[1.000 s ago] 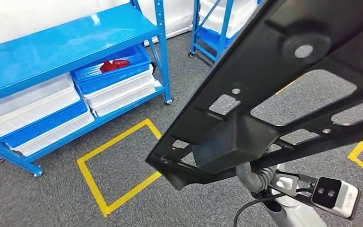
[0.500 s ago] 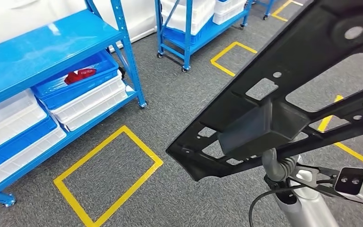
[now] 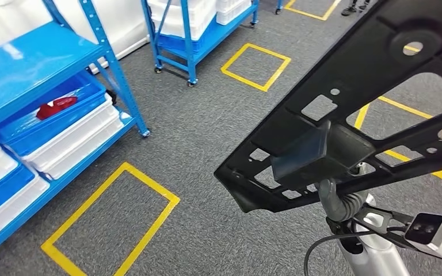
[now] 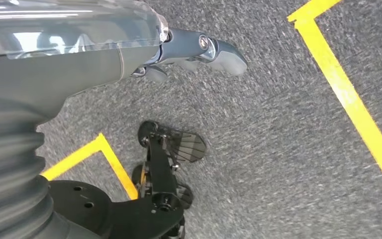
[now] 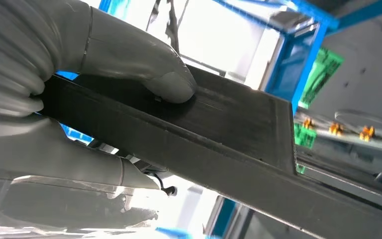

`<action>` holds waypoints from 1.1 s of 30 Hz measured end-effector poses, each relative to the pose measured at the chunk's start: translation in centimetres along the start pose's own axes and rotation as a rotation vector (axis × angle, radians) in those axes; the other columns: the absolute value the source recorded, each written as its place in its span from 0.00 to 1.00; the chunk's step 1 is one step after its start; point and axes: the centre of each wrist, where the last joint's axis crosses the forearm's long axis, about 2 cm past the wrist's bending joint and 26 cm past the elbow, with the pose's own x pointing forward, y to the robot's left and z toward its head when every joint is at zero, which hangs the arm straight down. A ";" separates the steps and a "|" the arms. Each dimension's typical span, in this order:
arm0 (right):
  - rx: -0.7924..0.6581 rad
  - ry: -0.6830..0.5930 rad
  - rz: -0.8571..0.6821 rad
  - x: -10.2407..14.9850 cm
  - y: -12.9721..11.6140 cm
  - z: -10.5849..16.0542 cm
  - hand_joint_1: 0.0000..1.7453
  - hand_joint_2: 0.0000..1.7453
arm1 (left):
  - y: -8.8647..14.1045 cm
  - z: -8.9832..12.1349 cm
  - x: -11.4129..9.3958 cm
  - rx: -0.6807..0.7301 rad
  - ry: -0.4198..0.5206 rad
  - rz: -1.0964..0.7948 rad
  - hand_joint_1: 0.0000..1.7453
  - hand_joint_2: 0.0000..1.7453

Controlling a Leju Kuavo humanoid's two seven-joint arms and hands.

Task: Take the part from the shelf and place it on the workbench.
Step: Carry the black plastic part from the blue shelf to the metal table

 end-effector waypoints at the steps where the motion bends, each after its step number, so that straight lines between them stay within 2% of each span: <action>1: -0.001 0.002 0.009 0.2 0.0 0.1 1.00 1.00 | 0.0 0.0 0.1 -0.005 -0.002 -0.006 0.00 1.00; 9: 0.008 -0.015 0.072 0.9 0.1 -0.4 1.00 1.00 | -0.2 0.0 0.1 -0.040 0.003 -0.017 0.00 1.00; 22: 0.031 -0.064 0.078 0.9 1.1 -3.1 1.00 1.00 | -1.0 0.0 0.1 -0.068 -0.011 0.011 0.00 1.00; 28: 0.017 -0.067 0.079 0.8 1.6 -3.4 1.00 1.00 | -1.2 0.1 -0.1 -0.073 0.006 0.008 0.00 1.00; 33: 0.014 -0.078 0.072 1.2 2.5 -2.6 1.00 1.00 | -1.1 0.1 -0.1 -0.072 0.026 0.002 0.00 1.00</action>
